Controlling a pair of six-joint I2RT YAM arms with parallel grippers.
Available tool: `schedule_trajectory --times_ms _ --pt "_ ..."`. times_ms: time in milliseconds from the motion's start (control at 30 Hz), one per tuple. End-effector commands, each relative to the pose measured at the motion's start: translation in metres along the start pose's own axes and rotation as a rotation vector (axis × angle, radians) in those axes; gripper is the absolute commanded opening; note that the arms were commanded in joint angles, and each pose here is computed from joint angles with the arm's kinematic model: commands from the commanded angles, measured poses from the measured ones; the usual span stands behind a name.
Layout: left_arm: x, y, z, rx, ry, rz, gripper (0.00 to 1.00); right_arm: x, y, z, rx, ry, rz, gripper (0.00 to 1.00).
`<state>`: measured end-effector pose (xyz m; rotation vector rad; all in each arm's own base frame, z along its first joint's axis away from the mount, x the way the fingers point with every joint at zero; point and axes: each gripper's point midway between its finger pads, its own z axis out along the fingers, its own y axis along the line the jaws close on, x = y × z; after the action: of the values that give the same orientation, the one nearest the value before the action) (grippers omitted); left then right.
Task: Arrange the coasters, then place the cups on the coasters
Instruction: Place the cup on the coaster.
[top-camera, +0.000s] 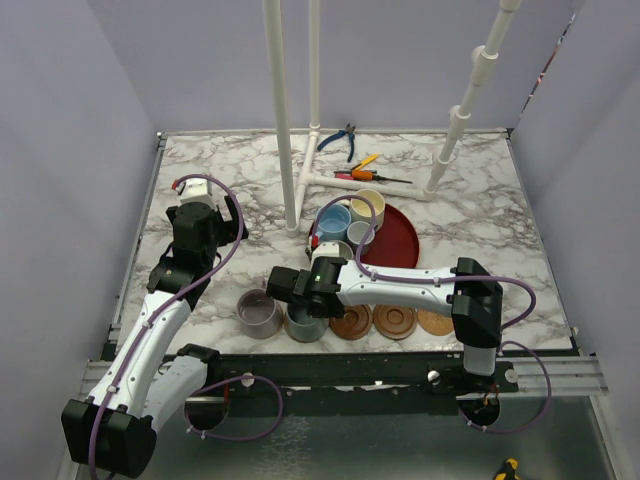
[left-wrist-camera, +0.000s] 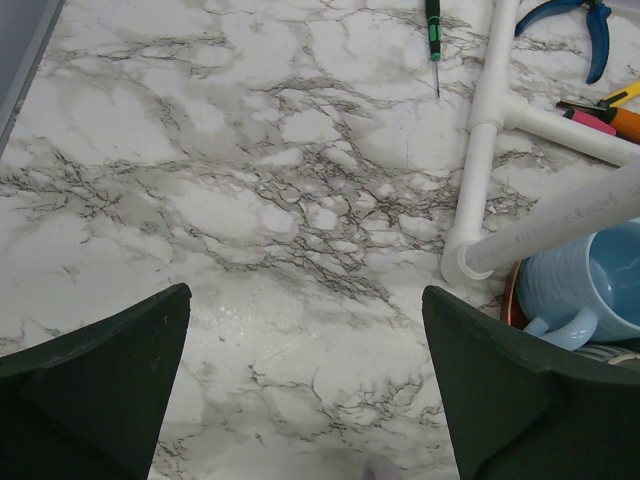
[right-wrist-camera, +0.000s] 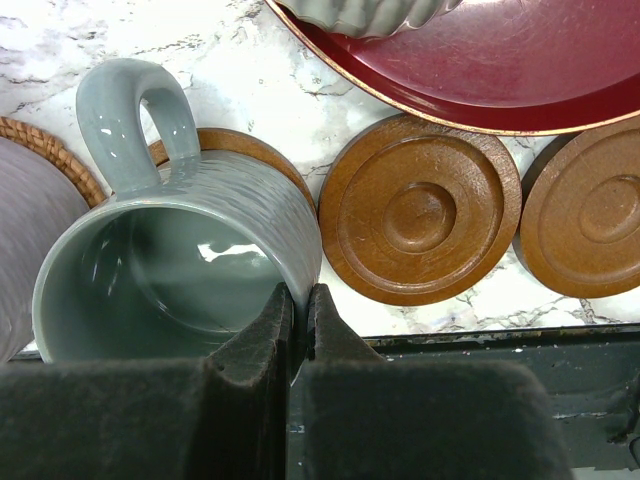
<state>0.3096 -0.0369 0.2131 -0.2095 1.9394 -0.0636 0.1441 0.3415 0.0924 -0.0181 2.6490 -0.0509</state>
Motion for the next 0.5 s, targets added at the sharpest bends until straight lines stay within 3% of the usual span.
schedule_trajectory --times_ms 0,467 --pt "-0.0003 -0.0045 -0.0033 0.025 -0.003 0.002 0.99 -0.0107 0.0085 -0.0003 -0.012 -0.064 0.029 0.0" --pt "-0.0003 -0.0044 -0.0033 0.025 -0.003 0.002 0.99 -0.0105 0.0058 0.0012 0.002 -0.093 0.031 0.0"
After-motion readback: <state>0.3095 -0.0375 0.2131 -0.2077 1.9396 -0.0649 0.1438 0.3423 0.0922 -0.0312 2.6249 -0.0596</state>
